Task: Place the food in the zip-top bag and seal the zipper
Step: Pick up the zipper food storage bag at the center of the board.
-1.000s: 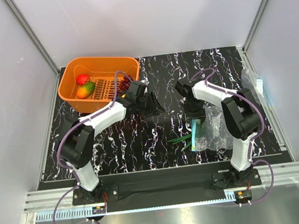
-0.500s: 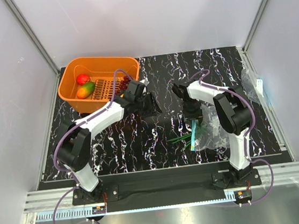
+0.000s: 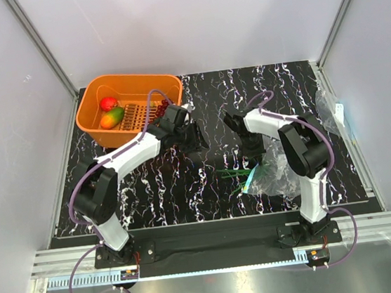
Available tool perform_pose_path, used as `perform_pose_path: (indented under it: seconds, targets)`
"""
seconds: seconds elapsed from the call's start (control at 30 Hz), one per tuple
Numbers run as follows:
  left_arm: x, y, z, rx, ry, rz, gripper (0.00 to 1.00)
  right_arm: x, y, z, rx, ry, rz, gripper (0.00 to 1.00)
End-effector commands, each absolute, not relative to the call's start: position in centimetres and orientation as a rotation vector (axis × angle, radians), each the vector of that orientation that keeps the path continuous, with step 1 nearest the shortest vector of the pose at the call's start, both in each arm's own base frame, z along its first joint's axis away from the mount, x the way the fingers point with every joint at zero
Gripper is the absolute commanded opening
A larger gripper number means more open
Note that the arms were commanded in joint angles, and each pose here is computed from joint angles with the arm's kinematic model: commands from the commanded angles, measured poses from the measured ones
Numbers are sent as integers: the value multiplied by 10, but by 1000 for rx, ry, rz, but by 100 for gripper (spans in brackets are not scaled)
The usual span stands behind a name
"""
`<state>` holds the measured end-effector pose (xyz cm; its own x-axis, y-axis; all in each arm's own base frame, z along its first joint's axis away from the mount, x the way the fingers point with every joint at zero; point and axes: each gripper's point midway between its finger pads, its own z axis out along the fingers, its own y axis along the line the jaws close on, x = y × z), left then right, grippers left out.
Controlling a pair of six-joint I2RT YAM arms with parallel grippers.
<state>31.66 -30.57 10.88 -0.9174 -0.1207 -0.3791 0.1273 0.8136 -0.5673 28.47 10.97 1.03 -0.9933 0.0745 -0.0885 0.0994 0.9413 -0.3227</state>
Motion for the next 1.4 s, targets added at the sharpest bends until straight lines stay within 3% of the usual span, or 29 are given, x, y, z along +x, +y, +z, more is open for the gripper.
perform_pose_path:
  seconds: [0.0,0.2,0.33,0.57,0.77,0.83,0.87,0.9,0.93,0.97,1.27,1.37]
  targets:
    - [329,-308,145,74,2487,-866,39,318,126,11,183,2855,-345,0]
    - [332,-309,155,129,2461,-857,38,331,154,66,147,2715,-14,0]
    - [334,-310,169,232,2426,-849,31,337,164,118,125,2601,123,0]
    - [342,-303,232,347,2274,-804,28,333,194,206,-11,2375,457,0]
    - [346,-274,293,264,2085,-808,22,320,227,266,-139,2229,753,0]
    - [339,-268,296,253,2058,-901,27,314,239,280,-175,2208,845,0]
    - [334,-269,326,291,1927,-973,35,311,242,284,-184,2203,872,0]
    - [323,-272,334,348,1876,-1045,54,311,243,287,-189,2198,888,0]
    - [322,-269,325,300,1886,-1061,90,308,246,291,-201,2191,914,0]
    - [320,-267,341,278,1816,-1074,98,307,248,293,-206,2190,929,0]
    - [297,-283,364,282,1705,-1289,99,289,256,317,-284,2136,1038,0]
    - [310,-248,386,102,1637,-1117,99,283,254,323,-289,2121,1052,0]
